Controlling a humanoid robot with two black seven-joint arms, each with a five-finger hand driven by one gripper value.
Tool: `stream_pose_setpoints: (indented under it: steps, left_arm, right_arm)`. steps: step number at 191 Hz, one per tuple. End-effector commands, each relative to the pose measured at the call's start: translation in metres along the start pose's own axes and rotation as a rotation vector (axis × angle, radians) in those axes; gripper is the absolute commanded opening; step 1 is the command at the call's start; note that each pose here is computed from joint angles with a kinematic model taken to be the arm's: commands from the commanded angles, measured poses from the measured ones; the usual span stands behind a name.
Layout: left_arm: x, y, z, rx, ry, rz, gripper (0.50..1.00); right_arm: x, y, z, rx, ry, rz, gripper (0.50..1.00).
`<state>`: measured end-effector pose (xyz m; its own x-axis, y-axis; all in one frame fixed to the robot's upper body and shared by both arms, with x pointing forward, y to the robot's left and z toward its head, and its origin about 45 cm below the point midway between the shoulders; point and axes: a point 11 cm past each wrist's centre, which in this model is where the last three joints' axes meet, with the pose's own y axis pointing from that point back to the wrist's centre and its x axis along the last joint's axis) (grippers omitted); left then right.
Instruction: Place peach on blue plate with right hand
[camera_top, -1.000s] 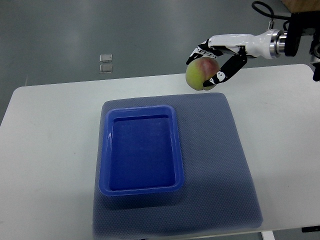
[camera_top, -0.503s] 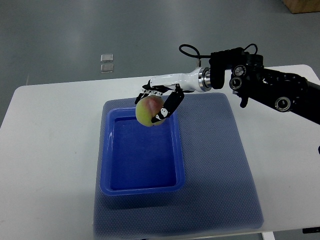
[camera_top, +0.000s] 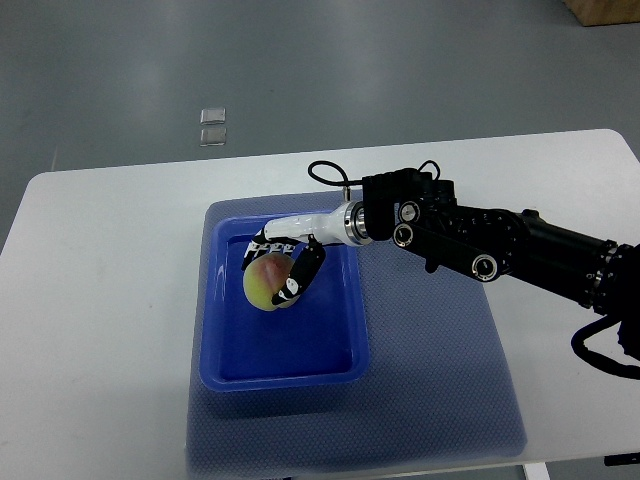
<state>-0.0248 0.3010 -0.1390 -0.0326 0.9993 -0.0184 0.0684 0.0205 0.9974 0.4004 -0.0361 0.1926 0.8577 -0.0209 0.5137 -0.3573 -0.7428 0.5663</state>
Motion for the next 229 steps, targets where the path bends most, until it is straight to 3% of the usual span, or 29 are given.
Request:
stream_pose_setpoints:
  steps: [1, 12, 18, 27, 28, 32, 43, 45, 64, 98, 117, 127, 128, 148, 164, 174, 175, 191, 201, 202, 214, 228, 229]
  left_arm:
    - [0.0, 0.0, 0.0, 0.0, 0.0, 0.0, 1.0]
    - [0.0, 0.0, 0.0, -0.002, 0.0, 0.0, 1.0]
    - [0.0, 0.0, 0.0, 0.0, 0.0, 0.0, 1.0]
    - [0.0, 0.0, 0.0, 0.0, 0.0, 0.0, 1.0]
    - [0.0, 0.0, 0.0, 0.0, 0.0, 0.0, 1.0]
    - [0.0, 0.0, 0.0, 0.0, 0.0, 0.0, 1.0]
    - [0.0, 0.0, 0.0, 0.0, 0.0, 0.0, 1.0]
    - [0.0, 0.0, 0.0, 0.0, 0.0, 0.0, 1.0]
    - [0.0, 0.0, 0.0, 0.0, 0.0, 0.0, 1.0]
    - [0.0, 0.0, 0.0, 0.0, 0.0, 0.0, 1.0]
    - [0.0, 0.0, 0.0, 0.0, 0.0, 0.0, 1.0]
    - [0.0, 0.0, 0.0, 0.0, 0.0, 0.0, 1.0]
    - [0.0, 0.0, 0.0, 0.0, 0.0, 0.0, 1.0]
    - [0.0, 0.0, 0.0, 0.0, 0.0, 0.0, 1.0]
    - [-0.003, 0.0, 0.0, 0.0, -0.001, -0.009, 1.0]
    - [-0.003, 0.0, 0.0, 0.0, -0.001, -0.009, 1.0]
    - [-0.006, 0.0, 0.0, 0.0, -0.001, -0.017, 1.0]
    - [-0.008, 0.0, 0.001, -0.001, -0.005, -0.021, 1.0]
    - [-0.008, 0.0, 0.001, -0.001, -0.005, -0.021, 1.0]
    - [-0.009, 0.0, 0.001, -0.002, -0.004, -0.026, 1.0]
    - [-0.012, 0.0, 0.001, -0.001, -0.006, -0.034, 1.0]
    - [-0.012, 0.0, 0.001, -0.003, -0.006, -0.034, 1.0]
    - [-0.012, 0.0, 0.001, -0.001, -0.007, -0.035, 1.0]
  right_arm:
    - [-0.004, -0.004, -0.001, 0.001, 0.001, -0.002, 0.5]
    - [-0.008, -0.005, 0.003, -0.004, -0.009, 0.002, 0.543]
    - [-0.009, -0.006, 0.004, -0.005, -0.012, 0.003, 0.604]
    - [-0.009, -0.006, 0.004, -0.005, -0.012, 0.003, 0.605]
    - [-0.009, -0.006, 0.004, -0.003, -0.014, 0.004, 0.756]
    - [-0.009, -0.005, 0.004, -0.002, -0.014, 0.005, 0.813]
    - [-0.008, -0.004, 0.005, -0.003, -0.017, 0.008, 0.87]
    - [-0.007, -0.004, 0.005, -0.002, -0.018, 0.009, 0.901]
    - [-0.003, 0.0, 0.008, -0.003, -0.024, 0.023, 0.928]
    - [0.007, 0.008, 0.014, -0.011, -0.032, 0.042, 0.93]
    - [0.055, 0.042, 0.014, 0.016, -0.076, 0.146, 0.93]
    - [0.055, 0.042, 0.014, 0.016, -0.077, 0.147, 0.93]
    - [0.078, 0.062, 0.016, 0.044, -0.125, 0.204, 0.93]
    - [0.122, 0.106, 0.019, 0.148, -0.28, 0.355, 0.93]
    - [0.149, 0.133, 0.019, 0.268, -0.434, 0.477, 0.93]
    - [0.149, 0.133, 0.019, 0.268, -0.434, 0.477, 0.93]
    - [0.158, 0.149, 0.038, 0.327, -0.579, 0.56, 0.93]
    - [0.165, 0.171, 0.075, 0.41, -0.825, 0.709, 0.93]
    - [0.165, 0.171, 0.075, 0.41, -0.825, 0.709, 0.93]
    - [0.171, 0.183, 0.095, 0.432, -0.958, 0.817, 0.93]
    - [0.169, 0.196, 0.133, 0.412, -1.147, 0.973, 0.93]
    - [0.167, 0.199, 0.145, 0.402, -1.211, 1.023, 0.93]
    - [0.159, 0.201, 0.167, 0.404, -1.373, 1.106, 0.93]
